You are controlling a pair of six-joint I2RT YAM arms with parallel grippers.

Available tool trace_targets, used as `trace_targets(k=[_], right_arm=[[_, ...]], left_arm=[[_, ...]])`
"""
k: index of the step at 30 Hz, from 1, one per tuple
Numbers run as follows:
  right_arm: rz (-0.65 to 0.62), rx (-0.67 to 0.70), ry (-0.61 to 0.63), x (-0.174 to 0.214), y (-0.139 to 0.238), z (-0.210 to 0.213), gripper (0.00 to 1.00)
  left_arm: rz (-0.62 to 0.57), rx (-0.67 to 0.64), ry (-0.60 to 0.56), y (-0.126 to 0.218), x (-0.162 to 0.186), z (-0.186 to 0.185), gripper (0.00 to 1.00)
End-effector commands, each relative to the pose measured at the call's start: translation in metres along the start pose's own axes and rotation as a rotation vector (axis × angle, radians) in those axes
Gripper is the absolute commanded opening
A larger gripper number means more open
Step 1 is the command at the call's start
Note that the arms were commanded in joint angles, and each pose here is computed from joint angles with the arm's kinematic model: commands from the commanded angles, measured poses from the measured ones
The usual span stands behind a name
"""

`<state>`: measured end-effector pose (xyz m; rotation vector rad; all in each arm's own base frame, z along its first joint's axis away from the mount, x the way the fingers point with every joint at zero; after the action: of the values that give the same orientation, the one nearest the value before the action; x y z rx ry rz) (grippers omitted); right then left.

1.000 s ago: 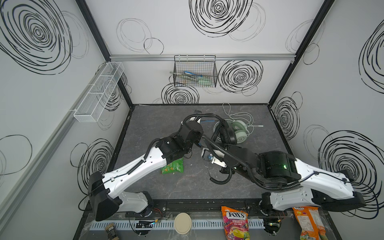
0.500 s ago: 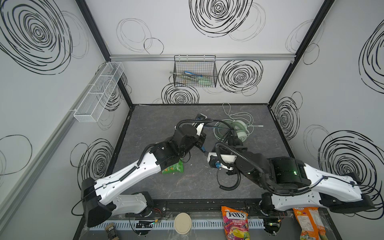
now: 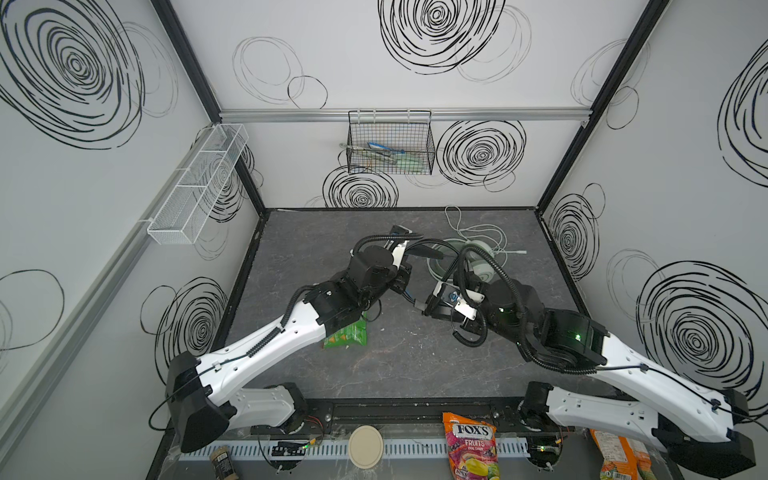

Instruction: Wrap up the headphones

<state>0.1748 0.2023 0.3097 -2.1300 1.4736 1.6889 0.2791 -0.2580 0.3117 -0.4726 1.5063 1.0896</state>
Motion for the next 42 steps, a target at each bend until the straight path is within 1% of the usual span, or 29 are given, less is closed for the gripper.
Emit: trace_targets(k=[1,6,9,15,18,20,24,29,33,36,38,42], right_arm=[[0.04,0.181,-0.138,0.021,-0.015,-0.035,0.01],[0.113,0.122,-0.2,0.055,-0.044,-0.016,0.0],[0.167,0.126,-0.234,0.075,-0.055,-0.011,0.0],[0.233,0.11,-0.312,0.108,-0.073,-0.012,0.0],[0.295,0.085,-0.329,0.127,-0.088,-0.009,0.0],[0.294,0.078,-0.334,0.13,-0.095,-0.008,0.01],[0.308,0.066,-0.368,0.134,-0.114,-0.009,0.01],[0.37,0.06,-0.417,0.148,-0.137,-0.006,0.01],[0.476,0.112,-0.492,0.168,-0.151,-0.009,0.01],[0.553,0.145,-0.565,0.175,-0.161,-0.014,0.03],[0.595,0.158,-0.591,0.176,-0.169,-0.015,0.06],[0.629,0.176,-0.641,0.177,-0.178,-0.017,0.09]], left_arm=[[0.105,0.173,0.022,-0.011,0.037,-0.025,0.0],[0.195,0.183,0.067,-0.037,0.078,-0.038,0.0],[0.228,0.191,0.073,-0.046,0.097,-0.045,0.0],[0.272,0.186,0.103,-0.056,0.123,-0.051,0.0],[0.282,0.178,0.111,-0.062,0.134,-0.053,0.0],[0.296,0.169,0.119,-0.066,0.142,-0.052,0.0],[0.316,0.157,0.129,-0.076,0.156,-0.052,0.0],[0.339,0.153,0.142,-0.083,0.171,-0.054,0.0],[0.353,0.152,0.137,-0.084,0.177,-0.055,0.0],[0.35,0.149,0.14,-0.082,0.179,-0.053,0.0],[0.35,0.148,0.142,-0.082,0.181,-0.053,0.0],[0.34,0.151,0.146,-0.08,0.178,-0.054,0.0]])
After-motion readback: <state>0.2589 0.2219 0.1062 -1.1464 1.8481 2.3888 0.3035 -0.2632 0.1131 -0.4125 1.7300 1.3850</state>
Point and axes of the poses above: each gripper's point midway between its finger pads, its own y axis back along the fingers, its own z axis along the line the jaws close on, x = y × z, the point moved 4 cm from there along y, back along the fingers, and after that the axes turned 7 degrees about -y, right-handed, at the moved point
